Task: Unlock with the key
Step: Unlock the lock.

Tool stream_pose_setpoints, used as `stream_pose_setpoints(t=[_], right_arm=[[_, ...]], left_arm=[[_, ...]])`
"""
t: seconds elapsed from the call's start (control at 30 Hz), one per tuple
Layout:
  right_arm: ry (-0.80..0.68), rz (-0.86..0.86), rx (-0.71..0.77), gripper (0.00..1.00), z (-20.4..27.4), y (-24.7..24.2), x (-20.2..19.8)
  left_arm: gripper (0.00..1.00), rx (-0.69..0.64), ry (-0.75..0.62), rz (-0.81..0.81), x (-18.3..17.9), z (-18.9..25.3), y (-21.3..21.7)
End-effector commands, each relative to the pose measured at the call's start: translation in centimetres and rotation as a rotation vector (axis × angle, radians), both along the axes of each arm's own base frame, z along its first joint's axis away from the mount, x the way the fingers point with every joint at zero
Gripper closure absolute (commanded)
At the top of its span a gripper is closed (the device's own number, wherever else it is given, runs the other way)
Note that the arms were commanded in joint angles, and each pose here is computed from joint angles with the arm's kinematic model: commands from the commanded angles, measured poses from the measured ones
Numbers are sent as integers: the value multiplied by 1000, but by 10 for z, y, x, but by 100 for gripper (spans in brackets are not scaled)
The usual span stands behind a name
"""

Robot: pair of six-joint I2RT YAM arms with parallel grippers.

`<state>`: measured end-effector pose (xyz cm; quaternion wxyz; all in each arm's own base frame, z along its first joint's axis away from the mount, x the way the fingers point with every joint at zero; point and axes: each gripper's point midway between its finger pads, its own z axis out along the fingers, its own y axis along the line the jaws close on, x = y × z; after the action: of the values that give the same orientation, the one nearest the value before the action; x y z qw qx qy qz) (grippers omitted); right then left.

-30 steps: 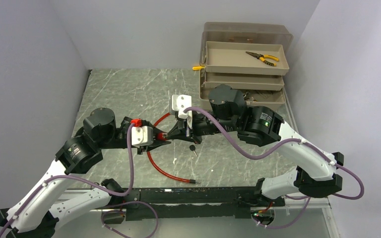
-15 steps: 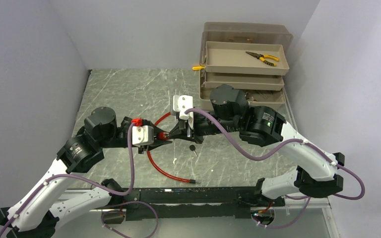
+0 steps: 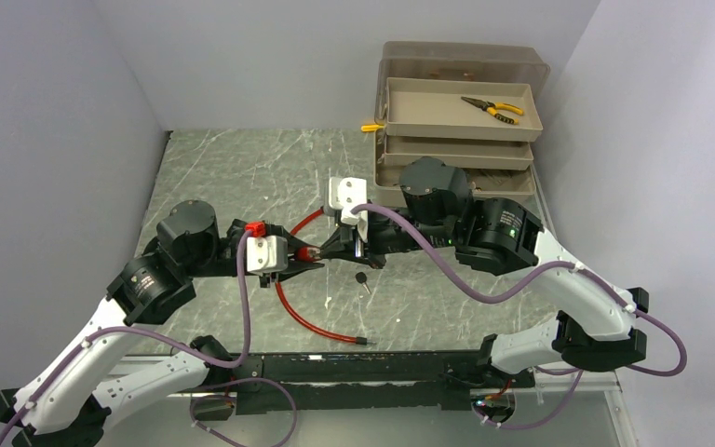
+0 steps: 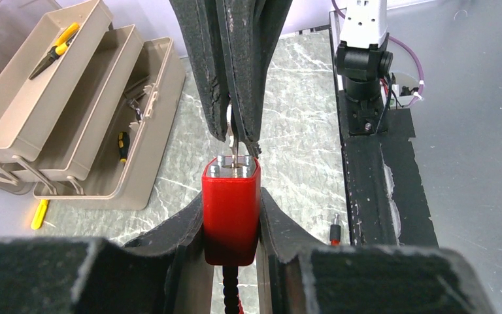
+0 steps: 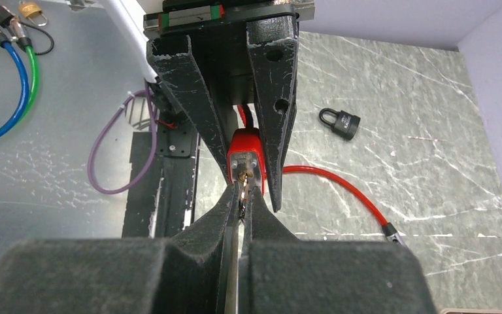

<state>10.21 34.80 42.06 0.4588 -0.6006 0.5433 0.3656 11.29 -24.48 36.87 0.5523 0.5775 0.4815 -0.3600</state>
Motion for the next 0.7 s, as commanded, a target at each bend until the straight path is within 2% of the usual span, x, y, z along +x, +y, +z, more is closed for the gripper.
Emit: stream_pose_setpoints(t=[0.0,0.23,0.27,0.3,0.37,0.5,0.57,0.67], right_arm=[[-61,-115,13,100,10,-18,23],[-4,-84,-9,100,-9,-5,20],[-3,-90,-8,95,-9,-6,20],[-6,-102,-2,81,-7,-8,21],[-23,-121,40,62,7,-14,22],[-63,-148,145,36,37,-32,19],[-83,-161,171,32,46,-40,19],[-107,-189,204,30,56,-50,20]], left_arm=[[100,-8,5,-81,-26,6,8],[100,-21,-3,-78,-26,12,8],[100,-23,-3,-79,-26,13,8],[100,-23,-4,-78,-26,13,8],[100,-20,-2,-76,-26,12,9],[100,-18,1,-76,-26,10,9],[100,-15,6,-71,-25,9,9],[100,-8,28,-60,-23,7,8]])
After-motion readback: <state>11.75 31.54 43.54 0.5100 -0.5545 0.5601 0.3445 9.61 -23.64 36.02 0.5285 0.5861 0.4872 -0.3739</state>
